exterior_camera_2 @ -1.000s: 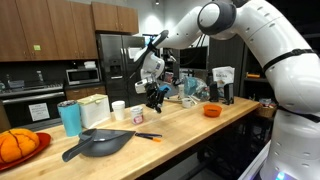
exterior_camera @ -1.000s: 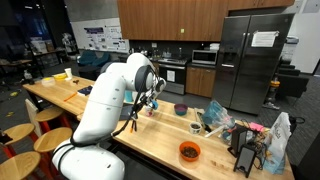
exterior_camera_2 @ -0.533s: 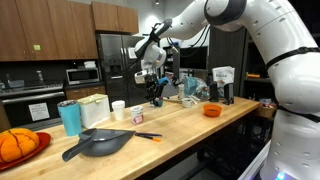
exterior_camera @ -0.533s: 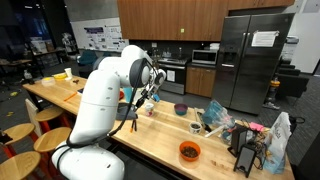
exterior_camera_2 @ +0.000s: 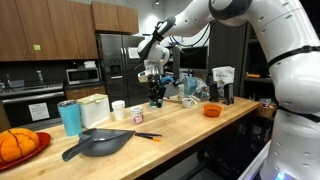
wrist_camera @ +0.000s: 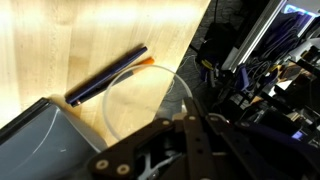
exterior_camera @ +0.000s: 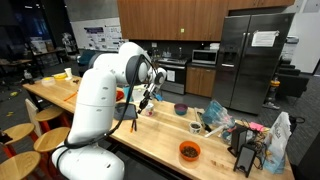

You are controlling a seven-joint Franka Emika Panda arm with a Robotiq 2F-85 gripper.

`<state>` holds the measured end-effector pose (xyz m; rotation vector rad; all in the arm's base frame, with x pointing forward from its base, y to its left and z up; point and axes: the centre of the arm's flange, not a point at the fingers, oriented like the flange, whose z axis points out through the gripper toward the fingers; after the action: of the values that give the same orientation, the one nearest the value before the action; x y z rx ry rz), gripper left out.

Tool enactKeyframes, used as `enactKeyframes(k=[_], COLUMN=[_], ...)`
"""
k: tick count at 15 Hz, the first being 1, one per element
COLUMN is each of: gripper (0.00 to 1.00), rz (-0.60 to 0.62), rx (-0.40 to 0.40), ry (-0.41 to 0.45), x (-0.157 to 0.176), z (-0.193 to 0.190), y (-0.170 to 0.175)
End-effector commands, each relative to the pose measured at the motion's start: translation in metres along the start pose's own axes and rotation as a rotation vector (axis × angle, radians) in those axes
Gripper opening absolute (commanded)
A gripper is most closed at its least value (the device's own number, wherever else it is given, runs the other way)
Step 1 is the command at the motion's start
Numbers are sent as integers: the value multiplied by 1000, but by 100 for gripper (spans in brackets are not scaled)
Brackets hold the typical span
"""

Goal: Put the clear lid on the white and pink container.

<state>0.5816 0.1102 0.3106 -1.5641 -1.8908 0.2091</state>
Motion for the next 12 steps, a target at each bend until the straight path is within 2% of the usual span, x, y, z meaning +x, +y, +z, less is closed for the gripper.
enactKeyframes(k=[1, 5, 7, 9, 12], gripper=[0, 0, 0, 0, 0], rz=[67, 97, 91, 56, -84], rx=[-86, -133, -133, -87, 17], ry=[-102, -179, -187, -145, -33], x=[-5, -9, -8, -7, -4], z=[-1, -7, -8, -8, -7], y=[-20, -23, -25, -27, -33])
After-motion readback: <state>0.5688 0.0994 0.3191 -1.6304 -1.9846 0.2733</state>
